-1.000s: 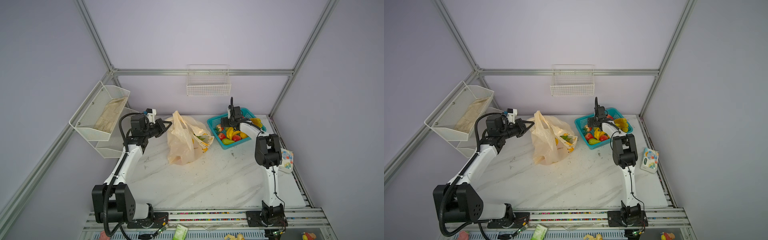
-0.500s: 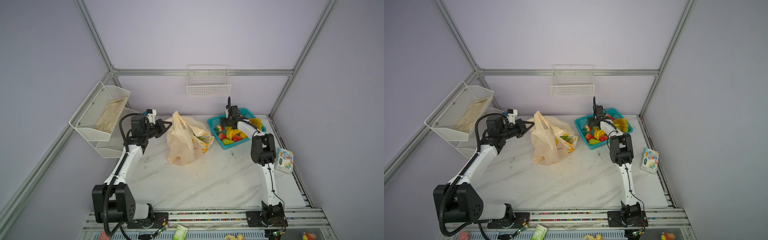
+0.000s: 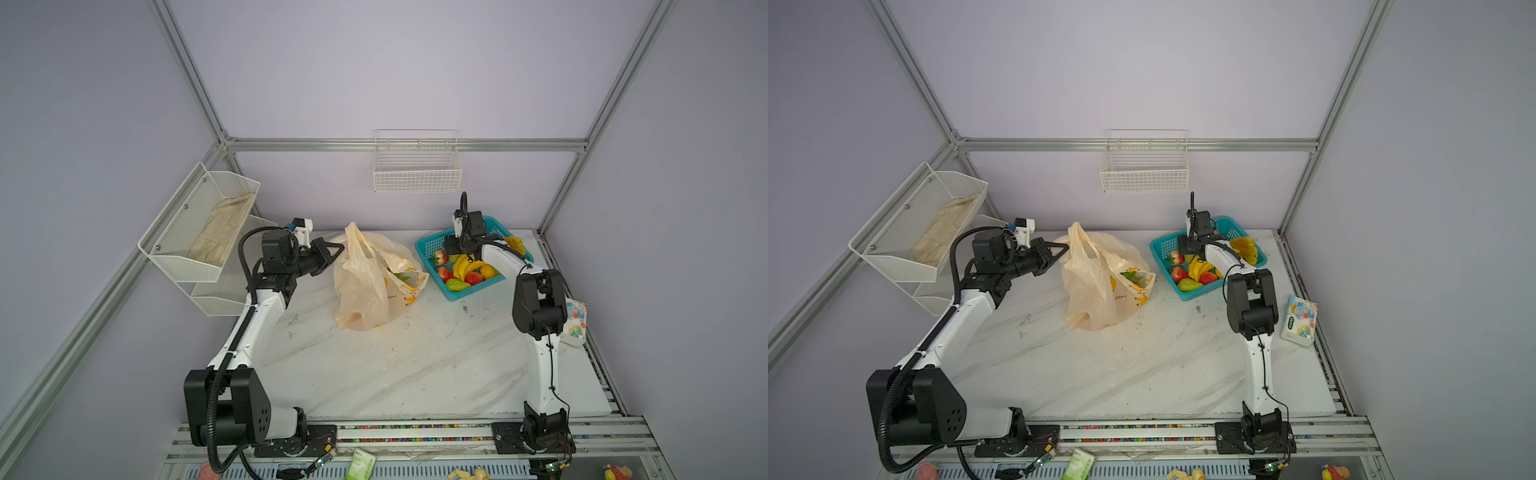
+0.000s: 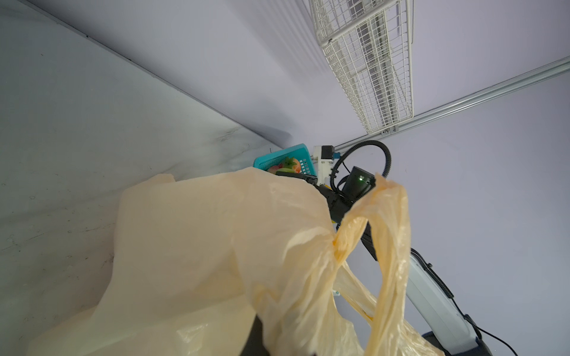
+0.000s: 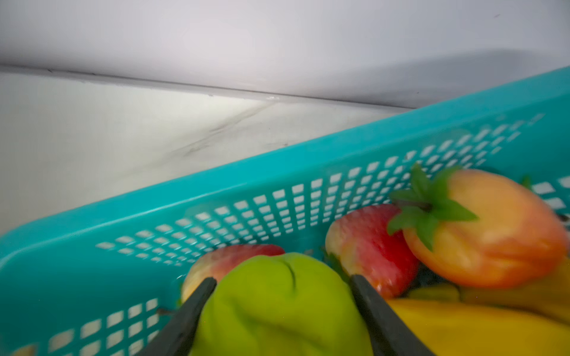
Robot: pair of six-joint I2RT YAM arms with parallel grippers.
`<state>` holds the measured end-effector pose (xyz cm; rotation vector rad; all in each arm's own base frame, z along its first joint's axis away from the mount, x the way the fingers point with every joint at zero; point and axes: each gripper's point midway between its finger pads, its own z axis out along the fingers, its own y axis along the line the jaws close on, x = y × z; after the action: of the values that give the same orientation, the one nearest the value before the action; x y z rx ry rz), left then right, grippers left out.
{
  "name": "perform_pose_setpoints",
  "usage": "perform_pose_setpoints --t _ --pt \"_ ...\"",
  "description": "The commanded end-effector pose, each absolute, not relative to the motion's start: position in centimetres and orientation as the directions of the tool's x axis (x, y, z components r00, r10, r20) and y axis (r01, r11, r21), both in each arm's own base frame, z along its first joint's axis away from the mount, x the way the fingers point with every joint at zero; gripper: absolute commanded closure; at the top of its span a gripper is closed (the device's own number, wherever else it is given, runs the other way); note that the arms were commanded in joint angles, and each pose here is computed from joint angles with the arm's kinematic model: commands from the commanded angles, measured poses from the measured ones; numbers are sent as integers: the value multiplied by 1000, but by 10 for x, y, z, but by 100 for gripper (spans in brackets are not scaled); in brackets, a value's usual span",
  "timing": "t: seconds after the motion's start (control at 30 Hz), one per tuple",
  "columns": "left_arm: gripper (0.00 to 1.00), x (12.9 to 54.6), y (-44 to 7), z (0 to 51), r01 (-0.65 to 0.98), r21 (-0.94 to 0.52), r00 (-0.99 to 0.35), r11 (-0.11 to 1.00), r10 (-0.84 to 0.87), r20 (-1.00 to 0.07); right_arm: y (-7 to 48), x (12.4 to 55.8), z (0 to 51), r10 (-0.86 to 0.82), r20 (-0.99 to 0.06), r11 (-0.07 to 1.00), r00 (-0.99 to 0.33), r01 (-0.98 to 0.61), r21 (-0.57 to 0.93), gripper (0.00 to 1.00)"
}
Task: Place the fake fruits into the plastic bag and tie a complex knot
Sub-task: 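Lower the right gripper onto the green fruit in the basket and grasp, then carry the green fruit into the bag mouth with the right gripper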
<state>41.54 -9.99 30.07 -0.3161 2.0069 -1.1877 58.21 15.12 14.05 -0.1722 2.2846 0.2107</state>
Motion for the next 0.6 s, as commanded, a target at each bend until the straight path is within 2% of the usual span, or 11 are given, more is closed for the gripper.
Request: perform_pose_setpoints --t 0.0,0.13,0.27,0.37,0.47,0.57 --pt "100 412 -98 303 190 -827 -660 529 -555 -506 157 561 230 81 -861 951 -501 -221 217 47" --pt "100 413 -98 299 179 -828 -661 532 -558 -502 166 511 253 206 -861 890 -465 -277 362 50" --pt "100 412 -100 303 190 -831 -664 522 -556 -501 175 449 260 259 -844 833 -470 -333 441 52" --pt "100 412 -99 304 188 -831 -659 524 -560 -502 182 401 257 241 -828 798 -506 -383 466 52" --pt "100 410 -101 307 196 -836 -664 513 -557 -498 205 352 260 184 -838 724 -514 -505 470 52" --pt "100 411 -99 305 192 -829 -654 525 -561 -507 239 307 262 66 -875 642 -479 -651 405 52"
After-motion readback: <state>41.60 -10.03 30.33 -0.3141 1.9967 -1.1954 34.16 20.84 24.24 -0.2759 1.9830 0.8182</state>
